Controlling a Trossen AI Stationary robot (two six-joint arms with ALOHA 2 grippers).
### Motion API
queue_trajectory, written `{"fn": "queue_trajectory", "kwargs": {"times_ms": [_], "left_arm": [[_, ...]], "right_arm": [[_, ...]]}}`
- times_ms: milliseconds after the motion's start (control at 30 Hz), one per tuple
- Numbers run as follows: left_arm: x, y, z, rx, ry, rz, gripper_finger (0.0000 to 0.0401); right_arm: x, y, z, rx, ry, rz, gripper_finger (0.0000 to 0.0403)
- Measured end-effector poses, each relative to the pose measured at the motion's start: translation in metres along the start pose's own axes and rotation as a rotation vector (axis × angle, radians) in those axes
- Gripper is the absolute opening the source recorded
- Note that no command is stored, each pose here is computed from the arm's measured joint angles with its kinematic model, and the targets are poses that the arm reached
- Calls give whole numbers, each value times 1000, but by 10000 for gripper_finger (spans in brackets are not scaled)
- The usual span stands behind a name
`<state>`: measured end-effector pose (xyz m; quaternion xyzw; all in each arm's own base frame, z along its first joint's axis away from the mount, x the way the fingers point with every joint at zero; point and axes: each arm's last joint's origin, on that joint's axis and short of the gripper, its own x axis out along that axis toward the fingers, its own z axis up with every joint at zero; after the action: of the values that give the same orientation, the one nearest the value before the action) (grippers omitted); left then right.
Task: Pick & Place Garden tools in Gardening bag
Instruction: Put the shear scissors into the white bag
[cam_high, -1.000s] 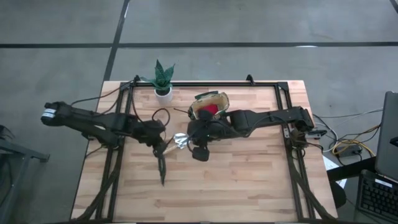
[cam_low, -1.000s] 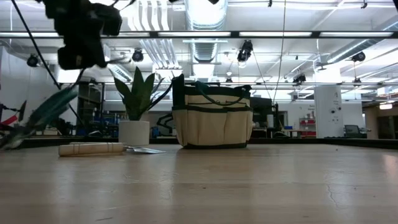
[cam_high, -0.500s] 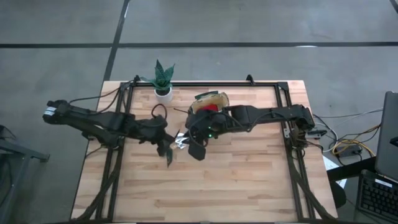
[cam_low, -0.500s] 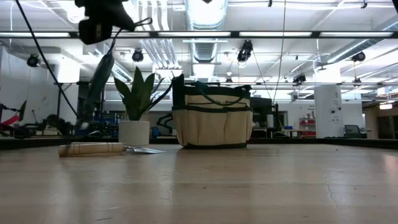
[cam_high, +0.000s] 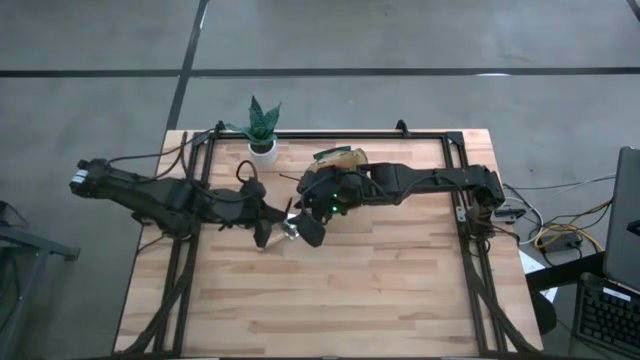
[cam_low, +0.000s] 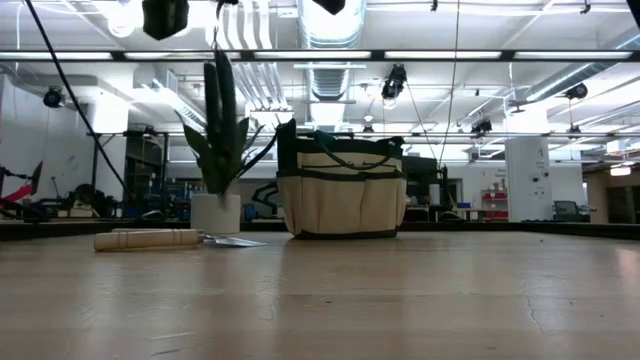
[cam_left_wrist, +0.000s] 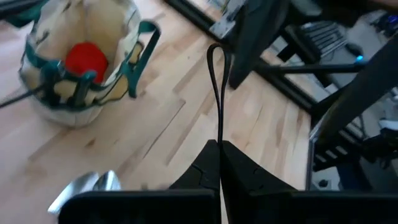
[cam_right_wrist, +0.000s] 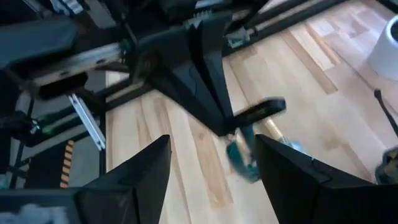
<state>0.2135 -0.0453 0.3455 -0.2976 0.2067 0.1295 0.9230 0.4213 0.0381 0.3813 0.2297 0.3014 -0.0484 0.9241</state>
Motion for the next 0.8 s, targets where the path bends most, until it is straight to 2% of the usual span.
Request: {"fn": "queue_trajectory", "kwargs": {"times_ms": [267, 600, 800], "left_arm": [[-6, -11, 12, 31, -89, -60, 0], [-25, -29, 21, 102, -214, -32, 0], [-26, -29, 22, 104, -219, -27, 0]], "right_arm": [[1, -6, 10, 33, -82, -4, 226], [-15, 0, 20, 3, -132, 16, 224], [-18, 3, 28, -26, -206, 45, 210]]}}
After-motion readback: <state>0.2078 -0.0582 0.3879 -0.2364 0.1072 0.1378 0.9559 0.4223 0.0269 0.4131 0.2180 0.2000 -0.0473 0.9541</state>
